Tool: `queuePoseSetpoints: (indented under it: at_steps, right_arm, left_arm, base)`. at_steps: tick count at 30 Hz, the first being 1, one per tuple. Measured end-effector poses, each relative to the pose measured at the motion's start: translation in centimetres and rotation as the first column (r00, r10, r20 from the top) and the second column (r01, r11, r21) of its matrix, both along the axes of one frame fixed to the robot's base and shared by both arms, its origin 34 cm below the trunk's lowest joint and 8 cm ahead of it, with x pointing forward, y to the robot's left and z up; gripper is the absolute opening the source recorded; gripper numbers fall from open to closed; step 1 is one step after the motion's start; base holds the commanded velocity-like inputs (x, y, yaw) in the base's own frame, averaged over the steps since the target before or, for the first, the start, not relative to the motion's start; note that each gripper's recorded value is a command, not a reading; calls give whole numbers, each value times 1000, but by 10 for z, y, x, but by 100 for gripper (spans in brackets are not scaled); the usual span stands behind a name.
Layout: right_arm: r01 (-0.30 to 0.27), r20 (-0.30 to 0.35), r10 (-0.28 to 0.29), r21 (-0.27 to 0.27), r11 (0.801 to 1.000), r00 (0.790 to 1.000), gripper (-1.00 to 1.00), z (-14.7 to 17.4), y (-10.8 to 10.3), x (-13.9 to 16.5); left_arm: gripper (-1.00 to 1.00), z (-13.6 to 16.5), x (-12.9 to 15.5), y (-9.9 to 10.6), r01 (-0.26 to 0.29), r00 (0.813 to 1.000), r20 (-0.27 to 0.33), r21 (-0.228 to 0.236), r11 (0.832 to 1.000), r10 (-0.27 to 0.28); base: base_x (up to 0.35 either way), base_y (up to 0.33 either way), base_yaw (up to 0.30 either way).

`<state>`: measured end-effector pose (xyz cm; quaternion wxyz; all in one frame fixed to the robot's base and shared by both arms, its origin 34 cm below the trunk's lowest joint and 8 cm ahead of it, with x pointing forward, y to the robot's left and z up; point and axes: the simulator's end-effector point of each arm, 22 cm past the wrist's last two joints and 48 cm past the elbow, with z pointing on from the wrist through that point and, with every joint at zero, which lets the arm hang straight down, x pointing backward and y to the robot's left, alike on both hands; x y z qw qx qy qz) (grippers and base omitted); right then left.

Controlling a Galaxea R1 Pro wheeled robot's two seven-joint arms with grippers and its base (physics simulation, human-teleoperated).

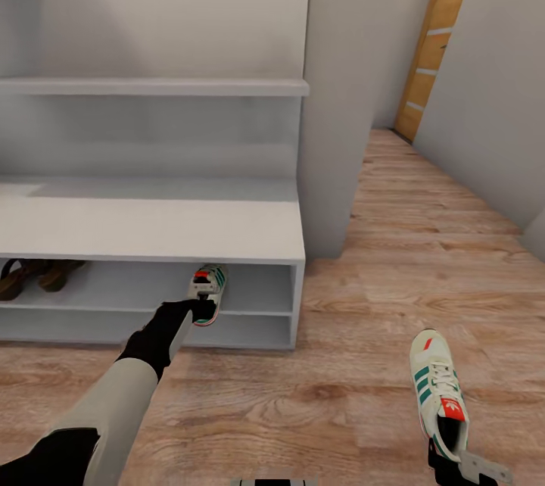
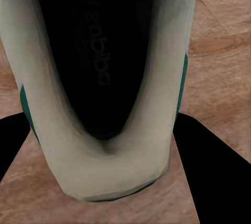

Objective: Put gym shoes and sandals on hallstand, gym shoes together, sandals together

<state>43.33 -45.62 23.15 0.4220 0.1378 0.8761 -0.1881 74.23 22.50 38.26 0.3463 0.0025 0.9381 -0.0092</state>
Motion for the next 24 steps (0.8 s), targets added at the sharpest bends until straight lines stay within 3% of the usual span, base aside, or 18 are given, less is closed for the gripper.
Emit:
queuePoseSetpoints:
  at_steps: [24]
  right_arm:
    - [0, 0, 0, 0, 1000, 1000, -100, 0, 0, 0]
  left_arm:
    - [-100, 1, 1, 0, -1, 1000, 1, 0, 1000, 1]
  base:
    - [93, -16, 0]
